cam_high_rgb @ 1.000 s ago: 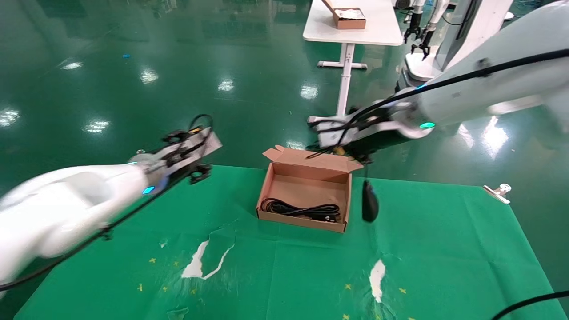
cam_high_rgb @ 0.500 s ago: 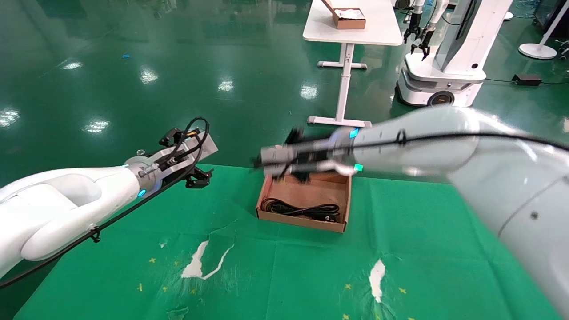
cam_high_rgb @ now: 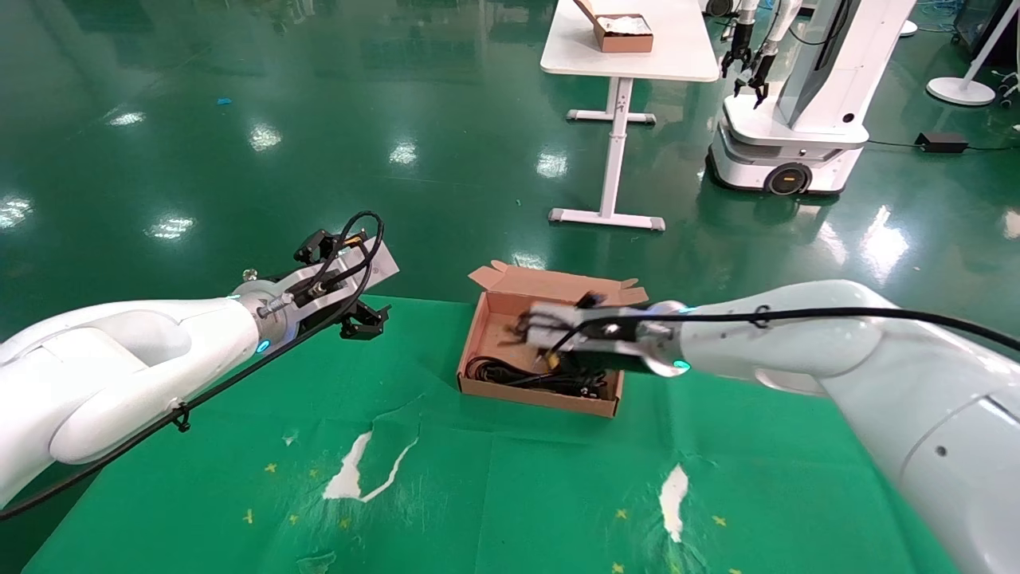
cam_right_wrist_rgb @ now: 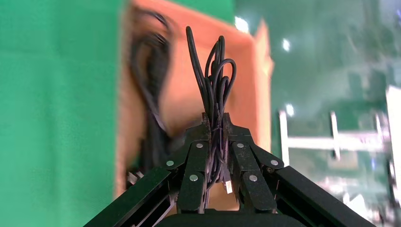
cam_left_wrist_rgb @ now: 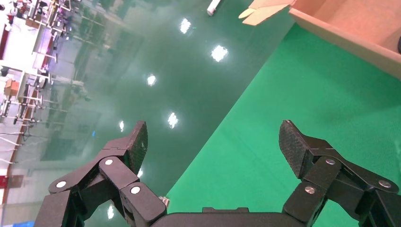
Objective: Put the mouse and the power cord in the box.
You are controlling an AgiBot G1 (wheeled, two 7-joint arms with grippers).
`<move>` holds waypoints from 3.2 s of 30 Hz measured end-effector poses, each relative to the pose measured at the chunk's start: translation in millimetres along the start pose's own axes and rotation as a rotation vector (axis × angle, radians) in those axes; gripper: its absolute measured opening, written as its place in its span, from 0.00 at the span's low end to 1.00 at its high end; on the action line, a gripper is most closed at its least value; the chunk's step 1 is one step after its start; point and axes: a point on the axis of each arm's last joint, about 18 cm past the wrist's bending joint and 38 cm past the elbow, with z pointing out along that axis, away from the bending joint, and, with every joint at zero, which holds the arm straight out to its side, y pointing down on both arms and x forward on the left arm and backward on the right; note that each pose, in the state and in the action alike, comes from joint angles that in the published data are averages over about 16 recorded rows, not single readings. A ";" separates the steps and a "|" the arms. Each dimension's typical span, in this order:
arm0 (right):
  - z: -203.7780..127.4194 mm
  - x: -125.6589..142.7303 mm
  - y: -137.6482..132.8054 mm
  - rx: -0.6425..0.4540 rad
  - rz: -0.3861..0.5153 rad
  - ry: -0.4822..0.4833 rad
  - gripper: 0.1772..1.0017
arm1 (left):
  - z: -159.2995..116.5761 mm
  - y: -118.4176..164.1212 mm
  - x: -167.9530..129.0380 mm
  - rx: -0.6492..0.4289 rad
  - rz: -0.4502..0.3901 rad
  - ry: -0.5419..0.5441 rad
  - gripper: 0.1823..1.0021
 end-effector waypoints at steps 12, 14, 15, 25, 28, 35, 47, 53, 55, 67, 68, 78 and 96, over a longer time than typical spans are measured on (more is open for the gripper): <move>0.7 0.8 11.9 -0.021 0.044 0.027 0.10 | 0.0 0.3 -0.6 0.001 -0.001 0.000 1.00; 0.5 1.0 10.7 -0.019 0.040 0.025 0.13 | 0.1 0.2 -0.5 0.001 -0.001 0.000 1.00; 0.4 1.1 10.1 -0.018 0.038 0.023 0.14 | 0.1 0.1 -0.5 0.001 0.000 0.000 1.00; -0.7 0.2 7.1 -0.005 0.035 0.013 0.32 | 0.2 -0.3 -0.1 0.001 0.001 0.000 1.00; -1.8 -3.2 7.4 0.011 0.056 0.004 0.41 | 0.2 -0.4 0.0 0.001 0.001 0.000 1.00; -8.7 -18.3 9.8 0.086 0.157 -0.034 0.60 | 0.2 -0.4 0.1 0.001 0.001 0.000 1.00; -43.2 -46.0 15.0 0.289 0.397 -0.112 0.87 | 0.2 -0.4 0.1 0.001 0.001 0.000 1.00; -69.3 -54.2 17.3 0.392 0.491 -0.142 0.95 | 0.2 -0.2 0.2 0.000 0.000 0.001 1.00; -79.2 -56.2 18.0 0.426 0.518 -0.150 0.96 | -0.1 1.2 1.1 -0.003 -0.007 0.005 1.00; -148.9 -65.5 21.6 0.617 0.620 -0.201 1.00 | -10.6 31.4 26.0 -0.059 -0.167 0.126 1.00; -155.4 -66.2 21.8 0.632 0.624 -0.205 1.00 | -12.5 34.9 29.6 -0.064 -0.188 0.145 1.00; -223.4 -75.4 20.5 0.760 0.629 -0.257 1.00 | -39.5 57.4 63.7 -0.063 -0.383 0.351 1.00; -305.7 -93.9 11.3 0.859 0.561 -0.350 1.00 | -117.6 50.9 85.1 0.196 -0.586 0.685 1.00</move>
